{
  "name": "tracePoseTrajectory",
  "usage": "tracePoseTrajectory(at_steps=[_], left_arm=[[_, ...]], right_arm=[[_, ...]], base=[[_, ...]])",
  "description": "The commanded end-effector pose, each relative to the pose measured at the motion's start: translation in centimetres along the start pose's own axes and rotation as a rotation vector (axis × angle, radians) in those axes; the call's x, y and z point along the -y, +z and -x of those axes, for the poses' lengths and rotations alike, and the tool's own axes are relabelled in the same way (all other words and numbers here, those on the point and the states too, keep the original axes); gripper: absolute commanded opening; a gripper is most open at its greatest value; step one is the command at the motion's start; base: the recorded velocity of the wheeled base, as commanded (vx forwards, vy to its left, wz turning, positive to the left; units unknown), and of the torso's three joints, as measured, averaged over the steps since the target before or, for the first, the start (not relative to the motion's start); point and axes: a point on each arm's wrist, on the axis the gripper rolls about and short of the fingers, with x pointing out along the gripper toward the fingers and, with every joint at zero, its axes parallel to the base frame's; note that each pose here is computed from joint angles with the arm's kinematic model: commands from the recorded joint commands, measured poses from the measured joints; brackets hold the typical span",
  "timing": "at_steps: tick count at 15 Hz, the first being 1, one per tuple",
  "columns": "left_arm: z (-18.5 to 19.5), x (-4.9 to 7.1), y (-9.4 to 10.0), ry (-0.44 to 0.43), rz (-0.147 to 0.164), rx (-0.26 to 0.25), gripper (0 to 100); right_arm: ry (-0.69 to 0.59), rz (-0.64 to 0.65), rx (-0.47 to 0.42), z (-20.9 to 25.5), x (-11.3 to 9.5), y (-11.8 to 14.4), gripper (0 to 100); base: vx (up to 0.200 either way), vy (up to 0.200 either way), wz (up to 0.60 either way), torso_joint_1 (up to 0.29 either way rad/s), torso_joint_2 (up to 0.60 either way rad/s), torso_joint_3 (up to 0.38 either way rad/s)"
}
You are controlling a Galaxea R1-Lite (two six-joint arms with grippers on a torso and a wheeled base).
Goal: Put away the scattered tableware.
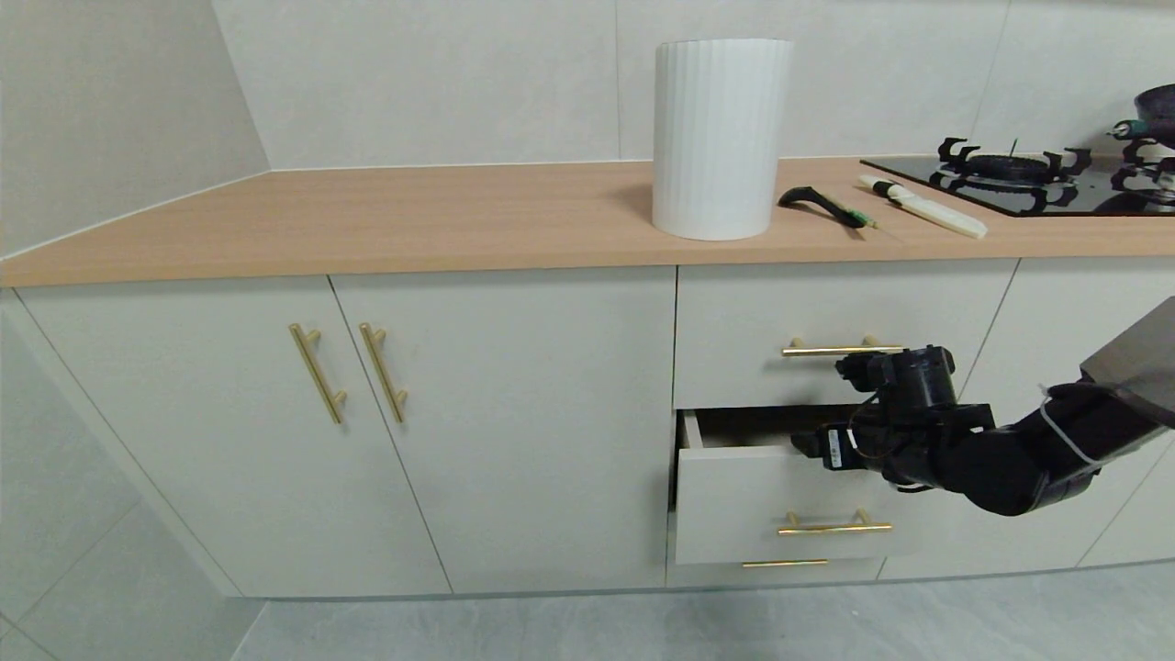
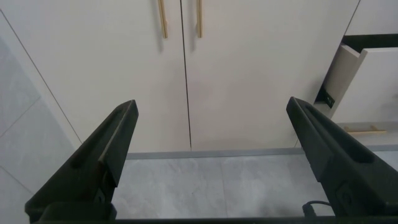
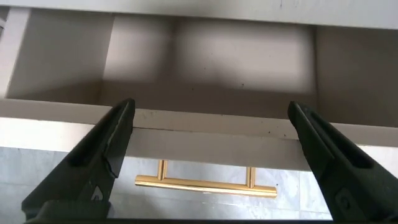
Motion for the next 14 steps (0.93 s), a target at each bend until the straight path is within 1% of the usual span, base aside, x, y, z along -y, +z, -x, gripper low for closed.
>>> tracePoseTrajectory(at_steps=[1,3,6,11,12,14], left_arm=[[0.0,0.0,0.0,0.0,0.0,-0.002,100],[0.0,0.0,0.0,0.0,0.0,0.0,100],[0.0,0.0,0.0,0.0,0.0,-0.002,100],[0.0,0.0,0.0,0.0,0.0,0.0,100],[0.0,0.0,0.0,0.0,0.0,0.0,100],[0.0,0.0,0.0,0.0,0.0,0.0,100]], right_arm=[[0.001,0.001,-0.003,0.2,0.0,0.0,100],[0.0,0.003,-0.006,0.4,0.0,0.1,100],[0.0,0.008,-0.038,1.2,0.1,0.3,100],[0.0,0.025,-0.123,2.4,0.3,0.0,100],[-0.001,0.046,-0.139,2.4,0.3,-0.1,100],[0.0,0.057,-0.155,3.1,0.3,0.0,100]], base=[[0.0,0.0,0.0,0.0,0.0,0.0],[0.0,0.0,0.0,0.0,0.0,0.0],[0.0,0.0,0.0,0.0,0.0,0.0],[0.0,0.0,0.0,0.0,0.0,0.0],[0.0,0.0,0.0,0.0,0.0,0.0],[0.0,0.0,0.0,0.0,0.0,0.0]])
